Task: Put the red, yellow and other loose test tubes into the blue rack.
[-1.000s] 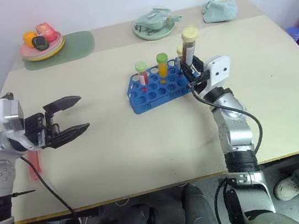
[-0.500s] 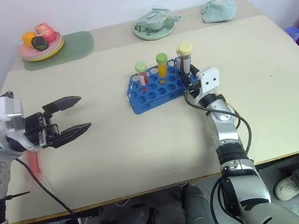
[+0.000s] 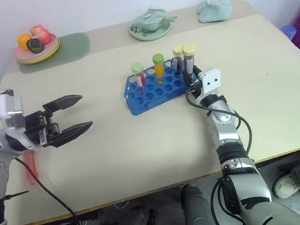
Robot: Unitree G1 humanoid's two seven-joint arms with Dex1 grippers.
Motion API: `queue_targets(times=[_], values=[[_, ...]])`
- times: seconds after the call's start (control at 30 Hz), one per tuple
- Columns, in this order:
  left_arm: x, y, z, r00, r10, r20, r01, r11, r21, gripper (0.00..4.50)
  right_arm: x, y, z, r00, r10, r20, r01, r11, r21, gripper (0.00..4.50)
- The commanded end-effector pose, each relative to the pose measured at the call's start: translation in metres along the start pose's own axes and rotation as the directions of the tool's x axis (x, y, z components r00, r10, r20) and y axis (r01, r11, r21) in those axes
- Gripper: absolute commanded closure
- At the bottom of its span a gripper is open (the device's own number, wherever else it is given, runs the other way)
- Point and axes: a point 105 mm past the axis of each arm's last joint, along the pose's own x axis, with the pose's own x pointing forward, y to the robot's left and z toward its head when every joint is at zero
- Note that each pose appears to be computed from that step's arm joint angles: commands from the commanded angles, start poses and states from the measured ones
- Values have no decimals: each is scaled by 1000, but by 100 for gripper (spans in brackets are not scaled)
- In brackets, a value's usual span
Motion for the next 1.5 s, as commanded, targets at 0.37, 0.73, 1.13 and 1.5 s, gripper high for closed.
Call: queue_targets(times=[0.37,0.73,1.13,1.5], values=[[-8,-1,11,1000,-3,14,2,999,42,0,3,4,0,1000,7,11,-7,1000,-7,365],[-10,-2,12,1000,4,11,-4,999,43,0,11,1,-3,1000,8,-3,-8,1000,-17,365],[-13,0,8,1000,9,18,-10,999,41,0,8,-2,-3,999,43,10,-44,987,154,72],[-9,-3,9,1000,-3,24,2,999,43,0,10,-10,26,995,75,65,-80,993,86,5]])
